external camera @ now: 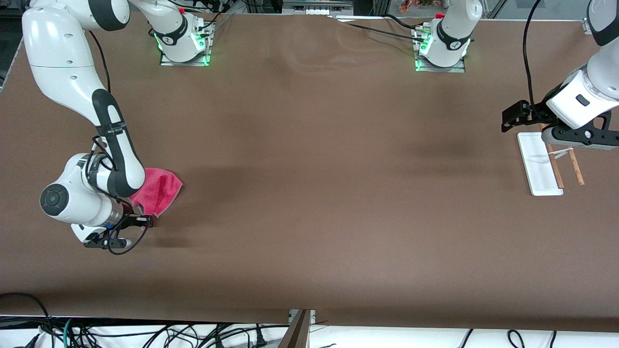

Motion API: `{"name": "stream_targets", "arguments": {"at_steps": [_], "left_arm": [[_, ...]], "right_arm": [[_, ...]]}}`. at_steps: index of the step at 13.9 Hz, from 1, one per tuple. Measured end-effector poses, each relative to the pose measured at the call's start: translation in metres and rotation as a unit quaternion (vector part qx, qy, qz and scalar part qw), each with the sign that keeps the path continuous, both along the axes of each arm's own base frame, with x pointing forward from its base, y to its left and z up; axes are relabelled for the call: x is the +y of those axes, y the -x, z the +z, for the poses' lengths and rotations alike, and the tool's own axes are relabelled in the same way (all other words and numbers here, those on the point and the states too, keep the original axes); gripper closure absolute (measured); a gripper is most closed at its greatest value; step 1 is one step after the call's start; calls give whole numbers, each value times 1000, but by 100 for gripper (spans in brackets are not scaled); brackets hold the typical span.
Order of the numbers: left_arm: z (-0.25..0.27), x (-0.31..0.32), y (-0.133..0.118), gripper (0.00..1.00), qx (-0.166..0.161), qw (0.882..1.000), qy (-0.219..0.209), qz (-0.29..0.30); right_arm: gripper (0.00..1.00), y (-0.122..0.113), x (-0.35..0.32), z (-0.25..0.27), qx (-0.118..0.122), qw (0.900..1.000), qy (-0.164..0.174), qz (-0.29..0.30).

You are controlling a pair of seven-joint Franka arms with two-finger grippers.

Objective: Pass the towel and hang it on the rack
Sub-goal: 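Close the right gripper on the pink towel's corner, then lift the towel with the right gripper while the left gripper approaches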

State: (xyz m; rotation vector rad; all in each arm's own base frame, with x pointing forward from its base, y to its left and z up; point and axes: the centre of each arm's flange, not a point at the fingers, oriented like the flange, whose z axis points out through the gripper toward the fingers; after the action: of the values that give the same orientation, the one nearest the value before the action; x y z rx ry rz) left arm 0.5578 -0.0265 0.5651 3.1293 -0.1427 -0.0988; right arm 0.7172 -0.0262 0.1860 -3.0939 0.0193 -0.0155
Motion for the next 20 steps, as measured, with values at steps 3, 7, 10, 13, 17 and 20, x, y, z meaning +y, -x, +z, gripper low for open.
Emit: {"name": "stream_targets", "arguments": {"at_steps": [3, 7, 10, 13, 17, 20], "left_arm": [[0, 0, 0, 0, 0, 1000, 0, 0], [0, 0, 0, 0, 0, 1000, 0, 0], [0, 0, 0, 0, 0, 1000, 0, 0], [0, 0, 0, 0, 0, 1000, 0, 0], [0, 0, 0, 0, 0, 1000, 0, 0], [0, 0, 0, 0, 0, 1000, 0, 0]], "right_arm": [[78, 0, 0, 0, 0, 1000, 0, 1], [97, 0, -3, 0, 0, 999, 0, 33], [97, 0, -1, 6, 11, 999, -4, 49], [97, -6, 8, 39, 16, 998, -11, 59], [97, -12, 19, 124, 16, 997, -20, 73], [97, -6, 24, 184, 21, 996, -25, 81]]}}
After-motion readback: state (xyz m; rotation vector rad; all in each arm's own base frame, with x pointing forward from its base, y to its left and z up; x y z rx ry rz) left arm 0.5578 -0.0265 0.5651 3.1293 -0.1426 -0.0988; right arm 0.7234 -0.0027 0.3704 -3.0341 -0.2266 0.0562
